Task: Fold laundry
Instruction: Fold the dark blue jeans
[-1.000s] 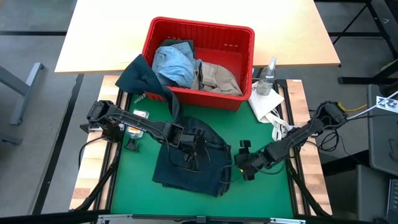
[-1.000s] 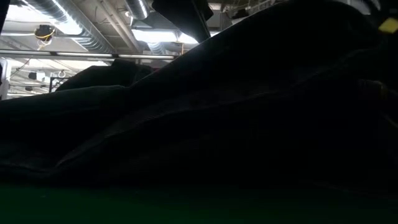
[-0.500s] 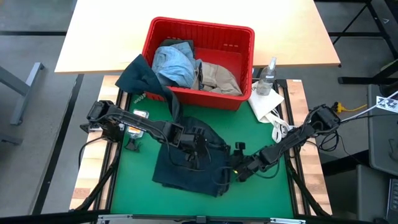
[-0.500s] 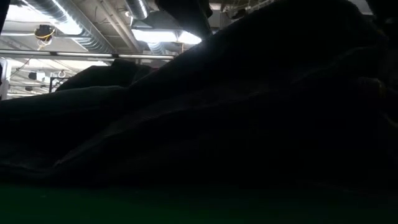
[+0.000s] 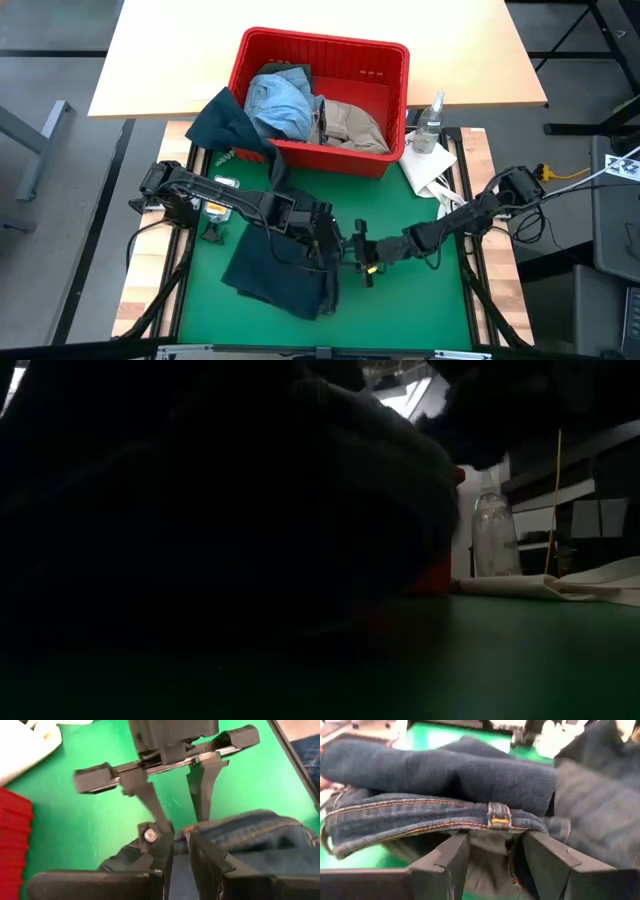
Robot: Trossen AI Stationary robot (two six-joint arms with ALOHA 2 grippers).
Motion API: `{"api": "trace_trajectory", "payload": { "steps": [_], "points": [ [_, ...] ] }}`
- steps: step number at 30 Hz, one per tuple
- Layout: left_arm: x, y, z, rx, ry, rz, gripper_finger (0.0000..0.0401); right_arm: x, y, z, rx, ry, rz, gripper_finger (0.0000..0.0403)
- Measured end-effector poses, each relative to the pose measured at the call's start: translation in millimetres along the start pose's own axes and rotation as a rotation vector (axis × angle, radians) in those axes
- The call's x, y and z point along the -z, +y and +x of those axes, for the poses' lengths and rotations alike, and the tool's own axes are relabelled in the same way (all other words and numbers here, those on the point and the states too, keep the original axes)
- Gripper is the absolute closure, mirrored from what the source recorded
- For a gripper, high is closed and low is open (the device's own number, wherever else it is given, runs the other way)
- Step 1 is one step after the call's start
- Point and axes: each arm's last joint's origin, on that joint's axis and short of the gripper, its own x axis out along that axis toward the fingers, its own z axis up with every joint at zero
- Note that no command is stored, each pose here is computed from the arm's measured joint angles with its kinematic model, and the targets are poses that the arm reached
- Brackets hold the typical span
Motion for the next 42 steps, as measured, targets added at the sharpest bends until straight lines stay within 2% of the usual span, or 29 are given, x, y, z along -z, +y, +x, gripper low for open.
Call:
{"api": "trace_trajectory", "payload": {
  "steps": [4,10,18,23,28,33,42],
  "points": [
    [2.7,-0.1,-0.2,0.000,0.029,-0.020,0.0342,-2.5,-12.1,3.6,-0.019,-0.020,0.019,0.0217],
    [2.9,1.4,-0.1,-0.002,0.030,-0.036,0.0338,-2.4,-14.3,4.2,-0.030,-0.018,0.022,0.0217],
    [0.2,-0.3,-0.1,0.027,0.003,-0.047,0.0262,-6.2,-15.0,4.1,-0.009,-0.057,0.032,0.0217],
    [-6.7,-1.7,-0.4,0.073,-0.072,0.039,0.0232,-10.2,-15.7,3.8,0.009,-0.097,0.043,0.0217],
    [-6.3,-1.6,0.2,0.069,-0.075,0.146,0.0230,-12.5,-15.9,3.5,0.012,-0.120,0.051,0.0217],
    [4.5,-2.1,8.9,0.072,-0.035,0.237,0.0229,-12.6,-15.9,3.5,0.012,-0.120,0.052,0.0217],
    [13.0,2.2,17.0,0.067,-0.016,0.346,0.0229,-12.7,-15.9,3.5,0.012,-0.120,0.052,0.0217]
  ]
}}
